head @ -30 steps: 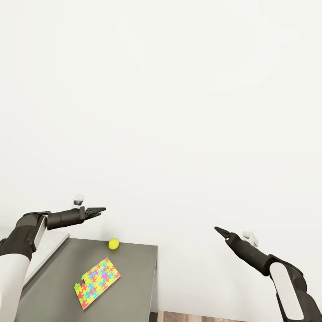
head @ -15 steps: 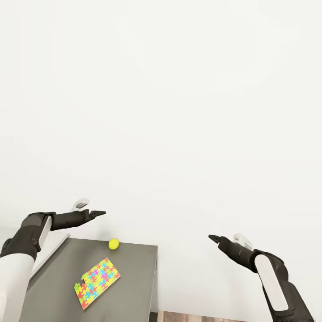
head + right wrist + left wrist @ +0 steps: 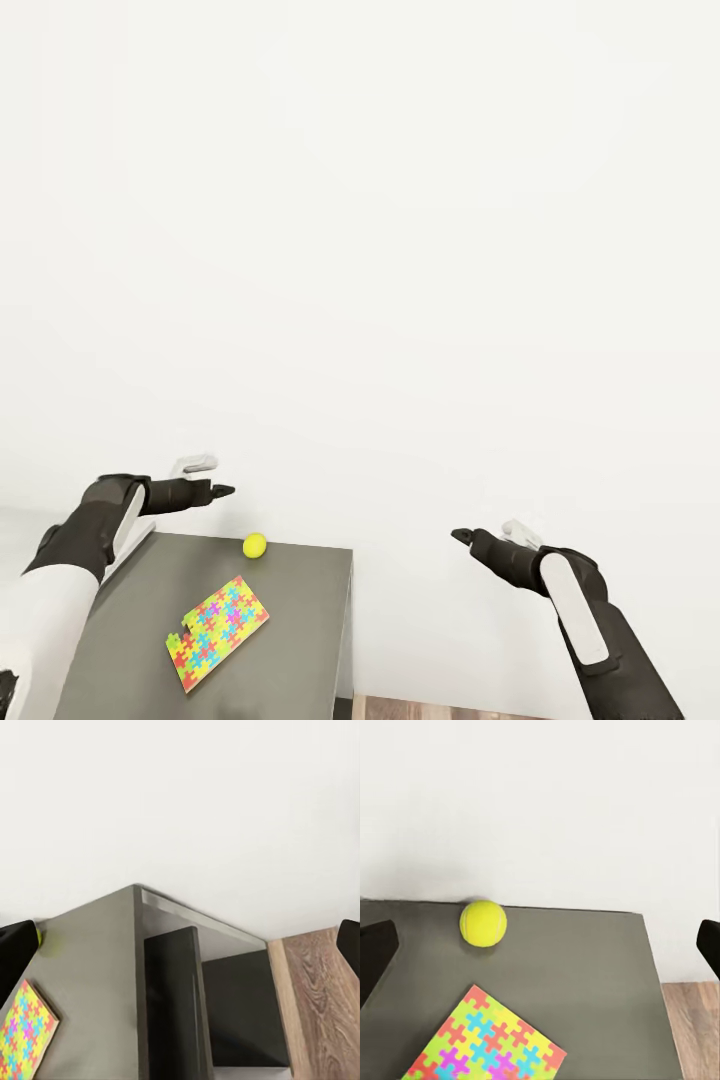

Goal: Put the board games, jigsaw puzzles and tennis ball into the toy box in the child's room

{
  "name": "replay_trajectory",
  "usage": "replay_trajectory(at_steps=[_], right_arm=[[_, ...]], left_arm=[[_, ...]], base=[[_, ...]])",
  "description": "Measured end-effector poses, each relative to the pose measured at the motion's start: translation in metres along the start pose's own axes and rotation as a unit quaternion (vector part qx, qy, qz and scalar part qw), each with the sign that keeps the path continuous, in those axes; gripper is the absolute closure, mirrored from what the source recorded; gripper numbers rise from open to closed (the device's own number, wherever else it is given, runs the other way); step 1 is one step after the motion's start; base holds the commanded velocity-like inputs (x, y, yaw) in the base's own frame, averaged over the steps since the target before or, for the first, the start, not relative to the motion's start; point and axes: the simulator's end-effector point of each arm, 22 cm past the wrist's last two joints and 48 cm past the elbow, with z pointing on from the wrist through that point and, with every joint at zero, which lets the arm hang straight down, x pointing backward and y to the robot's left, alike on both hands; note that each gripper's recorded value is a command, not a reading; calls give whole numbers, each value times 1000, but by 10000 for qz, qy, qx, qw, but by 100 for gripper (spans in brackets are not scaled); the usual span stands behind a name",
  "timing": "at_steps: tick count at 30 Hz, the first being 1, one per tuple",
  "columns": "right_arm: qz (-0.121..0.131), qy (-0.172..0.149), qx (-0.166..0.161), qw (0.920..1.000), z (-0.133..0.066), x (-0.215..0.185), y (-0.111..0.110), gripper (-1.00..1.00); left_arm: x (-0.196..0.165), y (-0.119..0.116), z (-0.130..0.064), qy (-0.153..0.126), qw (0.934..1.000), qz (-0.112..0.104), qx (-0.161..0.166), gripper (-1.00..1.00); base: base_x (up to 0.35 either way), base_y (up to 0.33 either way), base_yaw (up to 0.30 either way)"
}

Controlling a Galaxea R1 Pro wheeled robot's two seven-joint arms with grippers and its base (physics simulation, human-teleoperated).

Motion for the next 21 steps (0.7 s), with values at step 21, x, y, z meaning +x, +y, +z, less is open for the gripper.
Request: replay_trajectory(at_steps=[21], right_arm=[[77, 171, -121, 9997, 8, -3, 10, -100]], left_arm=[[47, -6, 49, 282, 9944, 615, -817, -100]], base=[[0, 0, 0]])
